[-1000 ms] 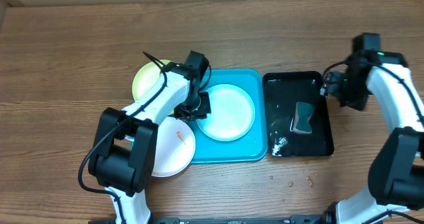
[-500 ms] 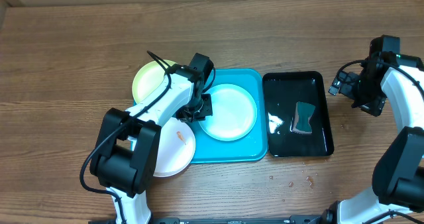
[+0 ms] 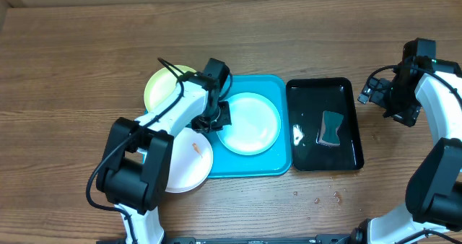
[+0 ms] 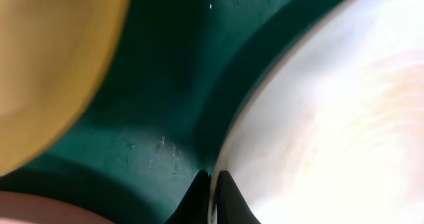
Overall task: Clean dirty plates on tray and stack at the side
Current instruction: 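Drop the green sponge into the black tray and raise the right gripper, then lift the white plate with the left gripper and swing it over the trays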
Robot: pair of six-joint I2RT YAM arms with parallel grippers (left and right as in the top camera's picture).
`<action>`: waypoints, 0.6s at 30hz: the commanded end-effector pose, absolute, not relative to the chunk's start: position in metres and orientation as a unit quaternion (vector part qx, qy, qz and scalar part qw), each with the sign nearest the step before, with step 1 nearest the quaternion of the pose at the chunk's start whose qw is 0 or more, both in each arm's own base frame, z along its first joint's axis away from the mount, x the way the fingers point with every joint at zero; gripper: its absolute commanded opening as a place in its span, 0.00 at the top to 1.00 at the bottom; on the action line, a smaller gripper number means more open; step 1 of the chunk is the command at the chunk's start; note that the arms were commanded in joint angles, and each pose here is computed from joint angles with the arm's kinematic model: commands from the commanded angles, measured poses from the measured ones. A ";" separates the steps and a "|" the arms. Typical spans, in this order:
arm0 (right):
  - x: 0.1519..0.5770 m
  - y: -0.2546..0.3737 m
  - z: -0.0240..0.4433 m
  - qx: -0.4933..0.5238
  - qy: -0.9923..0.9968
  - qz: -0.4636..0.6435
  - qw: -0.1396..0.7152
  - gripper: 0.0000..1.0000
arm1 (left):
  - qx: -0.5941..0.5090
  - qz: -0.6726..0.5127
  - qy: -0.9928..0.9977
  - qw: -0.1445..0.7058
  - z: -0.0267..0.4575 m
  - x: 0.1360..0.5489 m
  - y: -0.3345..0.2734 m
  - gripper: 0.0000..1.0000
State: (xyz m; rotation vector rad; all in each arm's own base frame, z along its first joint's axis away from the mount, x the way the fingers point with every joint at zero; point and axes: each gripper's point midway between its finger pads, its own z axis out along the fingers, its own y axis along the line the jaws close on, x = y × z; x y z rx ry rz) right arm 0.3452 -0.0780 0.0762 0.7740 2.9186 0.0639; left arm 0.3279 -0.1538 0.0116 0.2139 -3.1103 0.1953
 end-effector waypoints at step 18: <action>0.350 -0.080 0.085 0.258 0.963 0.021 0.076 0.00 | 0.051 0.205 -0.977 -0.017 0.082 0.383 -0.159 0.96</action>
